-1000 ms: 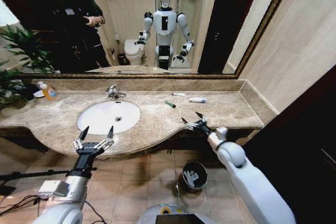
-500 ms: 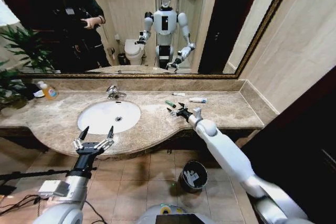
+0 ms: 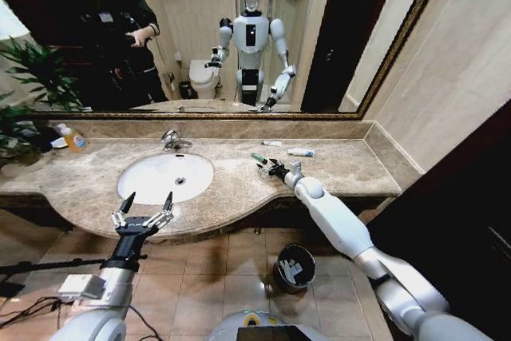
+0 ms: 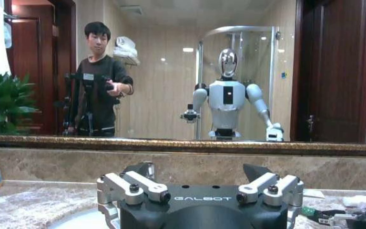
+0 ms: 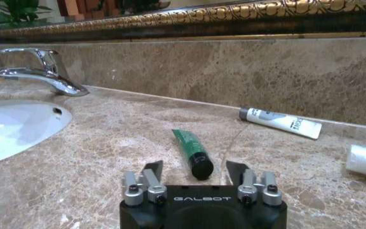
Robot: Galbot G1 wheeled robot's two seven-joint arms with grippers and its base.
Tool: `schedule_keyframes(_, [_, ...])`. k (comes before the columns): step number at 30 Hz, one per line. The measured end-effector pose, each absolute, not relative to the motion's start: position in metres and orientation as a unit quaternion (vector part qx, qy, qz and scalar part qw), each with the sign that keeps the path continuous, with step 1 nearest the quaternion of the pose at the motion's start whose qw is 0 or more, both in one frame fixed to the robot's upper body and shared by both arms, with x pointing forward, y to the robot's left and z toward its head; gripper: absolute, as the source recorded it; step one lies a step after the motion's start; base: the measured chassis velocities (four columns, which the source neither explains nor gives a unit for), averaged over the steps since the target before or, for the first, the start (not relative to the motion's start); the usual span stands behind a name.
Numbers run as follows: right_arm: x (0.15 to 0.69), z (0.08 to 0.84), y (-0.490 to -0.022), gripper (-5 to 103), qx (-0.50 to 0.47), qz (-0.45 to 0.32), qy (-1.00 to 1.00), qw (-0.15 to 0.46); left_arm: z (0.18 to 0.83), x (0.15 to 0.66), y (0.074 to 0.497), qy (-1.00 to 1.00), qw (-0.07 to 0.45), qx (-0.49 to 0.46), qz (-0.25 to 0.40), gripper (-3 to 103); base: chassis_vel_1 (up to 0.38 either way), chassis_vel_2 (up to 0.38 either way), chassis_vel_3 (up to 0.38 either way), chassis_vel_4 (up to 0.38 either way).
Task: Pick up the trash from the sink and place it in the trash bin.
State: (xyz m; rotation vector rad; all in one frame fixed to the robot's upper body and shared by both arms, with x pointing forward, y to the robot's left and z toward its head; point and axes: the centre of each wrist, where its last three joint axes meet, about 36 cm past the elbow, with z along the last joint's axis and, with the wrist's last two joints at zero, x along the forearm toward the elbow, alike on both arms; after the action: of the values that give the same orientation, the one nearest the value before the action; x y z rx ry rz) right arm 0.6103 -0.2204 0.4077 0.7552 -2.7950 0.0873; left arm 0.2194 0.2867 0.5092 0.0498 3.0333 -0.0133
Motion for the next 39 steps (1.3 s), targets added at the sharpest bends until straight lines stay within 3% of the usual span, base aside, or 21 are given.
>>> schedule_keyframes(2, [0.609, 0.406, -0.22, 55, 0.258, 0.031, -0.958, 0.122, 0.509, 0.219, 0.287, 0.998, 0.054, 0.016, -0.004, 100, 0.0, 0.0, 0.0, 0.0])
schedule_keyframes(5, [0.608, 0.406, -0.219, 50, 0.258, 0.032, -0.958, 0.121, 0.509, 0.219, 0.287, 0.998, 0.054, 0.016, -0.004, 100, 0.0, 0.0, 0.0, 0.0])
schedule_keyframes(8, [0.608, 0.408, -0.216, 33, 0.257, 0.033, -0.959, 0.117, 0.509, 0.219, 0.287, 0.998, 0.054, 0.016, -0.004, 100, 0.0, 0.0, 0.0, 0.0])
schedule_keyframes(10, [0.608, 0.409, -0.216, 33, 0.256, 0.033, -0.959, 0.116, 0.509, 0.219, 0.287, 0.998, 0.054, 0.016, -0.004, 100, 0.0, 0.0, 0.0, 0.0])
schedule_keyframes(13, [0.607, 0.41, -0.213, 20, 0.256, 0.034, -0.959, 0.113, 0.509, 0.219, 0.287, 0.998, 0.054, 0.016, -0.004, 100, 0.0, 0.0, 0.0, 0.0])
schedule_keyframes(20, [0.605, 0.412, -0.21, 17, 0.255, 0.034, -0.96, 0.109, 0.509, 0.219, 0.287, 0.998, 0.054, 0.017, -0.004, 100, 0.0, 0.0, 0.0, 0.0])
schedule_keyframes(26, [0.596, 0.416, -0.206, 1, 0.251, 0.031, -0.962, 0.101, 0.509, 0.219, 0.287, 0.998, 0.054, 0.016, -0.004, 100, 0.0, 0.0, 0.0, 0.0])
schedule_keyframes(35, [0.59, 0.422, -0.211, -3, 0.241, 0.033, -0.966, 0.089, 0.509, 0.219, 0.287, 0.998, 0.054, 0.016, -0.004, 100, 0.0, 0.0, 0.0, 0.0])
schedule_keyframes(39, [0.595, 0.421, -0.215, 18, 0.248, 0.04, -0.964, 0.084, 0.509, 0.219, 0.287, 0.998, 0.054, 0.016, -0.004, 100, 0.0, 0.0, 0.0, 0.0])
